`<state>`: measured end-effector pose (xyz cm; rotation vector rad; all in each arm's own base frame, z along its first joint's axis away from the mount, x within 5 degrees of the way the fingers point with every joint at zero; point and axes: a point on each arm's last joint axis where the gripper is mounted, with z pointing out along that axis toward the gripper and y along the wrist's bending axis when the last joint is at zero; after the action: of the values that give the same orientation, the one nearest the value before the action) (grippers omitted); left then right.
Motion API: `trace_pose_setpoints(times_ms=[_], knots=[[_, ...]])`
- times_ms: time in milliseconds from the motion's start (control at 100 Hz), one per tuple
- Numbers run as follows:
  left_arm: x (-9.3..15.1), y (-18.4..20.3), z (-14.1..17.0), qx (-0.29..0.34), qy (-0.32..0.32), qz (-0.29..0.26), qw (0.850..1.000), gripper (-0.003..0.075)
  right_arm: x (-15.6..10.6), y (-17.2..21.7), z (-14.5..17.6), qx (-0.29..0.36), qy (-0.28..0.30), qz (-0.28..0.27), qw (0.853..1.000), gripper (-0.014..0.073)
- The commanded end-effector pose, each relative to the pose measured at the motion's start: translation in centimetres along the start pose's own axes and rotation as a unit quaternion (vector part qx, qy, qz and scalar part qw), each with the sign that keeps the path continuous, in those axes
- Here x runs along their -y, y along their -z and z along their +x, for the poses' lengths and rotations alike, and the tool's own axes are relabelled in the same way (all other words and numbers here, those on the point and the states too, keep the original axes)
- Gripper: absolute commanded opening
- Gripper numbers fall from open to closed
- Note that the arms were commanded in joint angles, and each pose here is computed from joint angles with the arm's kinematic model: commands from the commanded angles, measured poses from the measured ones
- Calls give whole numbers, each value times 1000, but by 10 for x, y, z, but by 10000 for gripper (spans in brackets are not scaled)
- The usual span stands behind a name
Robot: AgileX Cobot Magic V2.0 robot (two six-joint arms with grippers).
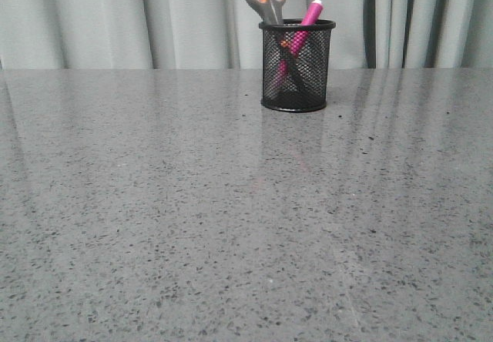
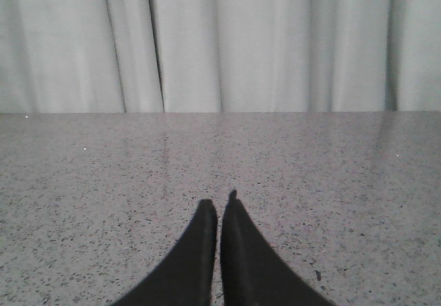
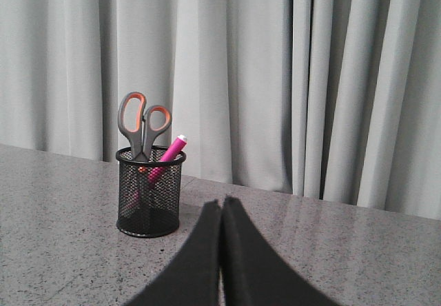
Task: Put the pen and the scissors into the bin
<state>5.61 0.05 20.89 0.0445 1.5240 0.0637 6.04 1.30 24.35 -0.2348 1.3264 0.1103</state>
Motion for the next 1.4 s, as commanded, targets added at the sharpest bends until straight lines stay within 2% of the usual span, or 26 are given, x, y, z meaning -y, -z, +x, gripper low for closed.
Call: trace_pose_setpoints(times_ms=[0,830,1100,1250,1390], knots=[[1,1,7,27,5,1,1000,-19,4,-1,-14,40,10,18,999,-76],[1,1,7,27,5,1,1000,-19,5,-1,-12,45,14,28,998,-76],[1,1,7,27,5,1,1000,-19,10,5,8,-33,25,96,995,-76],[1,1,7,27,5,1,1000,-19,7,15,24,-57,39,101,992,-76],[1,1,8,26,5,1,1000,-19,6,17,38,-95,16,95,991,-76]])
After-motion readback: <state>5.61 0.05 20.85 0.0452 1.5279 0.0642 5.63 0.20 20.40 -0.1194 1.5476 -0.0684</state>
